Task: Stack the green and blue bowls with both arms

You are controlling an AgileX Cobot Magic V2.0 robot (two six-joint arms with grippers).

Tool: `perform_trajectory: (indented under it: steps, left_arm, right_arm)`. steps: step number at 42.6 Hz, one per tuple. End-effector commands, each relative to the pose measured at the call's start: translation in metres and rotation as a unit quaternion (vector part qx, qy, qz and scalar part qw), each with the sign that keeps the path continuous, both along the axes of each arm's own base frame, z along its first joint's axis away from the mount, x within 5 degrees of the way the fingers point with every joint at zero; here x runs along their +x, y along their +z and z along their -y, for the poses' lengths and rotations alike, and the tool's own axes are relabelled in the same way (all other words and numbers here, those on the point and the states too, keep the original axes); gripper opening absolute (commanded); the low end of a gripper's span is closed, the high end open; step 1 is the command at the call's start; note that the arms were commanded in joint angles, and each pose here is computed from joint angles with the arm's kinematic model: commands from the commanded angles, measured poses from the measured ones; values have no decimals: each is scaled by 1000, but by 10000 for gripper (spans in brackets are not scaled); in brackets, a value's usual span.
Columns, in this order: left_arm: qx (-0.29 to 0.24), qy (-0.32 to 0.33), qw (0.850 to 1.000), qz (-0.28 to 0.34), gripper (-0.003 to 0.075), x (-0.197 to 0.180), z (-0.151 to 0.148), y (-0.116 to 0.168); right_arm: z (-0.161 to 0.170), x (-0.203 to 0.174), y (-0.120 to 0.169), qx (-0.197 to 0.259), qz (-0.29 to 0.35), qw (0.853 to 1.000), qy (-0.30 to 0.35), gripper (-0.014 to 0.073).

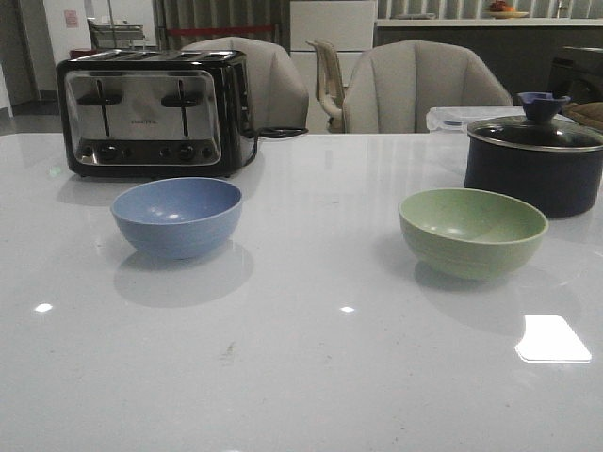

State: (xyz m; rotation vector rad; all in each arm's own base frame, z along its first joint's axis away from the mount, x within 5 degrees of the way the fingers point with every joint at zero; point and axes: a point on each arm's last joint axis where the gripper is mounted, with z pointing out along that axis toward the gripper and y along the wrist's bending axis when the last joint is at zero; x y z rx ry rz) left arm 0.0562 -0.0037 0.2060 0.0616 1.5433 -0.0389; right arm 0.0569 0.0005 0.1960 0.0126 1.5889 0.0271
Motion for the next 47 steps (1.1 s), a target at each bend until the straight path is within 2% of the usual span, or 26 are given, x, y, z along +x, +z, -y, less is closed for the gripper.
perform_trajectory:
  steps: [1,27,32,39,47]
  left_arm:
    - [-7,2,999,44,102,-1,0,2]
    - [-7,2,999,44,102,-1,0,2]
    - [-10,3,997,75,102,-2,-1,9]
    - [-14,3,991,136,102,-10,-1,42]
    - [-16,1,986,165,102,-29,-2,100]
  right_arm:
    - [0,-2,10,-5,59,998,-1,34]
    - [0,-2,10,-5,59,998,-1,34]
    - [0,-3,14,-5,78,997,0,34]
    - [0,-8,41,-4,113,994,-1,34]
    - [1,-28,100,-16,146,989,-6,34]
